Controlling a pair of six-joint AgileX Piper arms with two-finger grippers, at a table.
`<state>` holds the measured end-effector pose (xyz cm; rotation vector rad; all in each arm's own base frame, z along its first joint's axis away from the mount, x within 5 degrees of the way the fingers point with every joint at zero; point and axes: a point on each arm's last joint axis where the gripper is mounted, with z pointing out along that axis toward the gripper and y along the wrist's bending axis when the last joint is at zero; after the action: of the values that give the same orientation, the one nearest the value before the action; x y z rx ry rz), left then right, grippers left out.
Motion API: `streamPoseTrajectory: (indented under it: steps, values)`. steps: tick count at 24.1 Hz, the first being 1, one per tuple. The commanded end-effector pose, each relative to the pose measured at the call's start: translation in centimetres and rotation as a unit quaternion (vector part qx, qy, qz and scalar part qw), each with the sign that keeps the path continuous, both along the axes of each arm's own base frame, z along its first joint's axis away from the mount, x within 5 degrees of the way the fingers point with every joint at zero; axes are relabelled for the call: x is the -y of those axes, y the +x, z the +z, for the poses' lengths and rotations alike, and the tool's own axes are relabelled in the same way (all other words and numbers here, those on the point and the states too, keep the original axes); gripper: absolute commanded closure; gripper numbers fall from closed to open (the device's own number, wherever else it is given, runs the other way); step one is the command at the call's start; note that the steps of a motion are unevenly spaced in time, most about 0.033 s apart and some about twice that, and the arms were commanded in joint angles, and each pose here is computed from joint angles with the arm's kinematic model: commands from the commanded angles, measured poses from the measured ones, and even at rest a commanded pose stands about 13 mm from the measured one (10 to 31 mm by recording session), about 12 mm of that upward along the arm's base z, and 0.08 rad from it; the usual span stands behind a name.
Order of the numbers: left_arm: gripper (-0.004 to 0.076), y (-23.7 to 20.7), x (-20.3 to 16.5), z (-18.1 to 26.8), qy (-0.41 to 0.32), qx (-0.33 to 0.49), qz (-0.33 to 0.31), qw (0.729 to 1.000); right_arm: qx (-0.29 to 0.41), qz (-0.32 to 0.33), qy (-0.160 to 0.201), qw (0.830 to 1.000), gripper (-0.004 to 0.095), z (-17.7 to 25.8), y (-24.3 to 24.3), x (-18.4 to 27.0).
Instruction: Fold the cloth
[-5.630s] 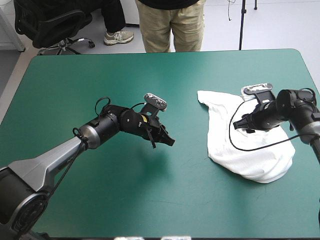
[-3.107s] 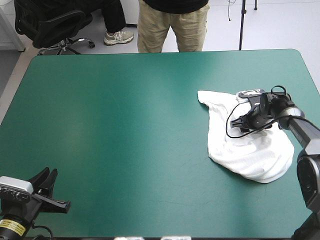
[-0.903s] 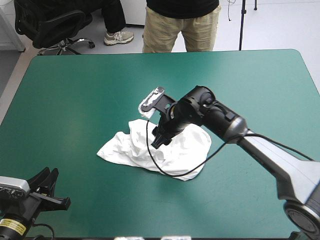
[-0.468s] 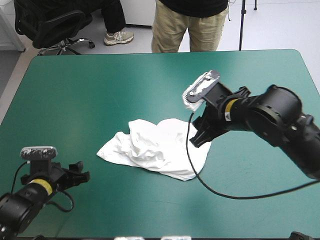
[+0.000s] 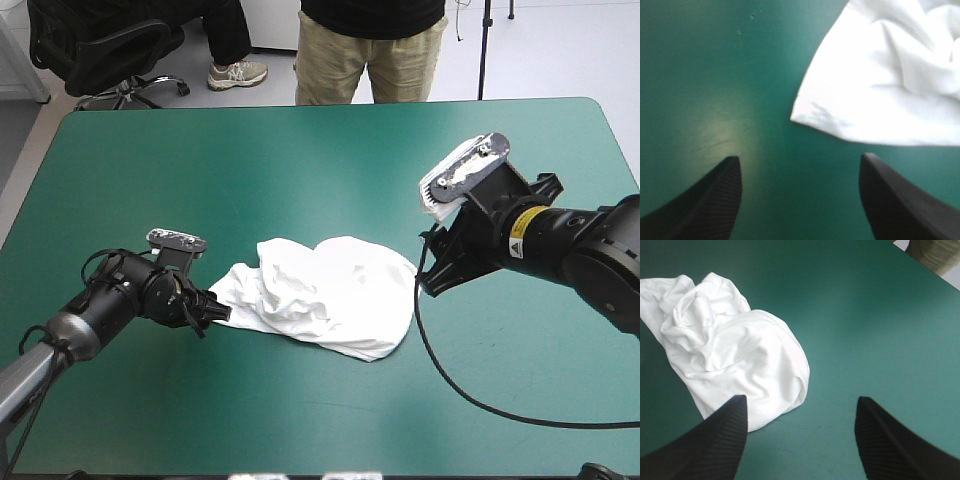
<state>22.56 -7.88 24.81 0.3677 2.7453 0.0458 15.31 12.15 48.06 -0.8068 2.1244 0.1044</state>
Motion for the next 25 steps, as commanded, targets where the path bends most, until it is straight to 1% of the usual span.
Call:
streamPoseTrajectory:
  steps: [1, 4, 9, 11, 14, 16, 17, 18, 19, 20, 21, 23, 24, 25]
  values:
    - [0.0238, 1.4, 0.4, 0.8, -0.022, 0.041, -0.003, 0.999, 0.015, -0.020, -0.003, 1.000, 0.0327, 0.2, -0.3, 0.9]
    - [0.0239, 2.2, 0.3, 0.2, -0.029, 0.046, 0.002, 0.998, 0.004, -0.023, -0.009, 1.000, 0.0327, -0.6, -0.1, 0.7]
    - [0.0239, 3.7, -0.2, -1.3, -0.036, 0.041, 0.019, 0.998, -0.007, -0.033, -0.006, 0.999, 0.0327, -1.1, 0.0, 0.6]
    - [0.0239, 4.0, 0.1, -2.0, -0.041, 0.030, 0.013, 0.999, -0.007, -0.035, -0.005, 0.999, 0.0329, -1.1, 0.1, 0.6]
    - [0.0244, 4.3, 0.9, -2.9, -0.069, 0.015, 0.000, 0.998, 0.001, -0.046, -0.012, 0.999, 0.0331, -1.1, 0.2, 0.9]
    - [0.0322, 4.4, 1.3, -3.6, -0.082, -0.004, -0.013, 0.997, 0.013, -0.064, -0.019, 0.998, 0.0331, -0.9, 0.4, 1.2]
    - [0.0425, 4.5, 1.4, -4.0, -0.081, -0.012, -0.014, 0.997, 0.016, -0.070, -0.018, 0.997, 0.0331, -0.9, 0.5, 1.3]
    - [0.0478, 4.5, 1.3, -4.1, -0.076, -0.015, -0.016, 0.997, 0.015, -0.071, -0.016, 0.997, 0.0331, -0.9, 0.5, 1.3]
    - [0.0633, 4.5, 1.2, -4.2, -0.065, -0.016, -0.023, 0.997, 0.012, -0.075, -0.010, 0.997, 0.0331, -0.9, 0.5, 1.2]
    - [0.0696, 4.5, 1.1, -4.2, -0.059, -0.017, -0.026, 0.998, 0.010, -0.077, -0.008, 0.997, 0.0331, -1.0, 0.5, 1.2]
    - [0.0735, 4.4, 1.0, -4.3, -0.052, -0.021, -0.033, 0.998, 0.011, -0.099, -0.010, 0.995, 0.0331, -1.2, 0.8, 1.4]
    - [0.0736, 4.3, 1.0, -4.3, -0.047, -0.026, -0.035, 0.998, 0.009, -0.150, -0.029, 0.988, 0.0331, -2.4, 2.0, 2.5]
    - [0.0736, 4.3, 1.0, -4.3, -0.046, -0.029, -0.035, 0.998, -0.008, -0.167, -0.029, 0.986, 0.0331, -3.5, 2.8, 3.2]
    - [0.0736, 4.3, 1.0, -4.3, -0.046, -0.030, -0.035, 0.998, -0.022, -0.155, -0.032, 0.987, 0.0331, -4.7, 3.3, 3.2]
